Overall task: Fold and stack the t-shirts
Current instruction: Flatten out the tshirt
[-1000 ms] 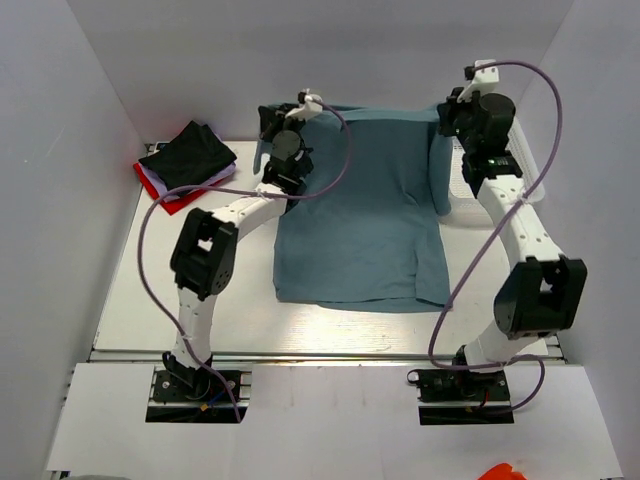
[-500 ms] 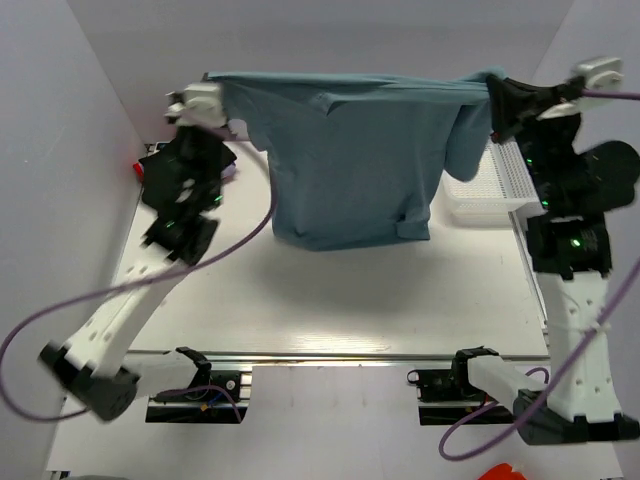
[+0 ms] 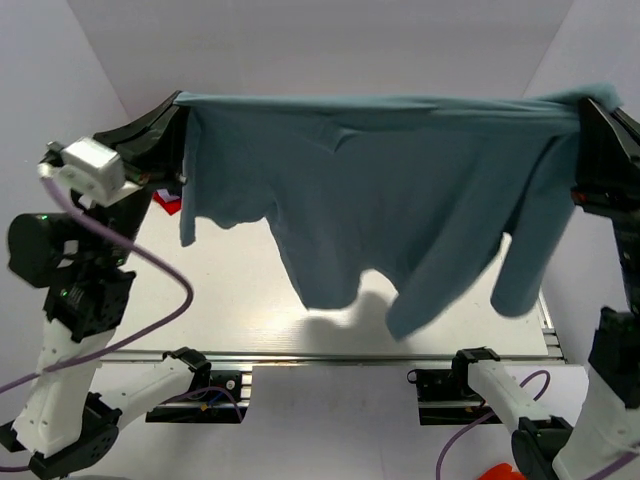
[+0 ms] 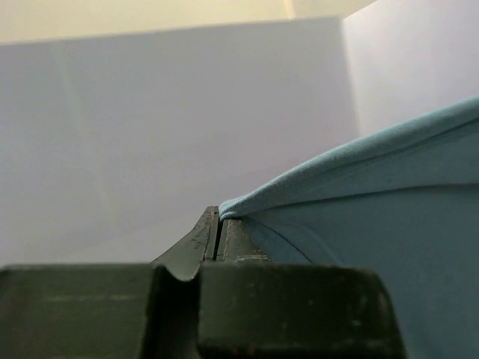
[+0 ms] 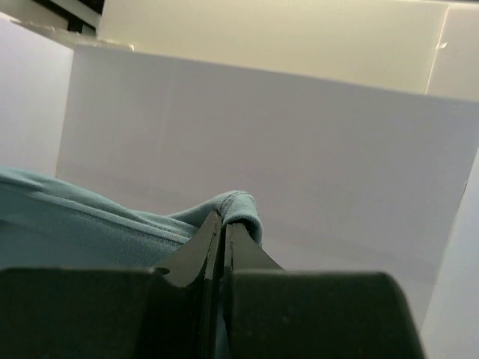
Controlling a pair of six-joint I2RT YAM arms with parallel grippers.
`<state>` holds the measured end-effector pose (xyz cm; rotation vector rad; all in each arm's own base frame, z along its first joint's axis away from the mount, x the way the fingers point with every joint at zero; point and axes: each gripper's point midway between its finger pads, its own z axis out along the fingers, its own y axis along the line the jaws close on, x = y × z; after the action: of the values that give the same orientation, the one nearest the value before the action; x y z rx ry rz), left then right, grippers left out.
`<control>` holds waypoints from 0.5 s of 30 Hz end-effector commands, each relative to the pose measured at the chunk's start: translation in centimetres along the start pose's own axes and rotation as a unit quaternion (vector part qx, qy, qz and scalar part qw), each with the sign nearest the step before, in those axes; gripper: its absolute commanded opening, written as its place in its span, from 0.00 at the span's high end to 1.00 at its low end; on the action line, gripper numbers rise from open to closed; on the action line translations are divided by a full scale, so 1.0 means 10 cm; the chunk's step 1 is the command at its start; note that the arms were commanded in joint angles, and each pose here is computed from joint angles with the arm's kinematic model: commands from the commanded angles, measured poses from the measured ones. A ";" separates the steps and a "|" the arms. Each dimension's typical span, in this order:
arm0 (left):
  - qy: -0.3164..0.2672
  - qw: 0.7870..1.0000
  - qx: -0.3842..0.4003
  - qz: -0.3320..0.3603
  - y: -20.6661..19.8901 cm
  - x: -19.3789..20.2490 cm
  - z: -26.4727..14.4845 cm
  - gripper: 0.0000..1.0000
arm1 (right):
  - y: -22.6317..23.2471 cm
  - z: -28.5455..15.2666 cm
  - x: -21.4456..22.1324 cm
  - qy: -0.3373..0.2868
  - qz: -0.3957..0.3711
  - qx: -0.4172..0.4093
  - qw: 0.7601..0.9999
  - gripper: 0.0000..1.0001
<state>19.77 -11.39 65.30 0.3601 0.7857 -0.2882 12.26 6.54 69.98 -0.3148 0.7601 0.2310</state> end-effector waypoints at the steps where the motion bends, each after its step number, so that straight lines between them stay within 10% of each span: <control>1: -0.063 0.996 -0.060 0.010 0.35 -0.77 -0.35 1.00 | -0.28 -0.19 -0.50 -0.061 -0.046 0.095 0.993 1.00; 8: -0.039 0.994 -0.097 0.014 0.47 -0.57 -0.24 1.00 | -0.28 -0.13 -0.44 -0.054 -0.042 0.090 0.994 1.00; 15: 0.058 0.981 -0.177 0.054 0.61 0.57 0.12 1.00 | -0.44 0.33 0.89 0.059 0.003 0.080 0.995 1.00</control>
<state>20.91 -10.95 65.37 0.3214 0.7921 -0.2527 14.41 7.16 68.53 -0.3295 0.7924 0.2582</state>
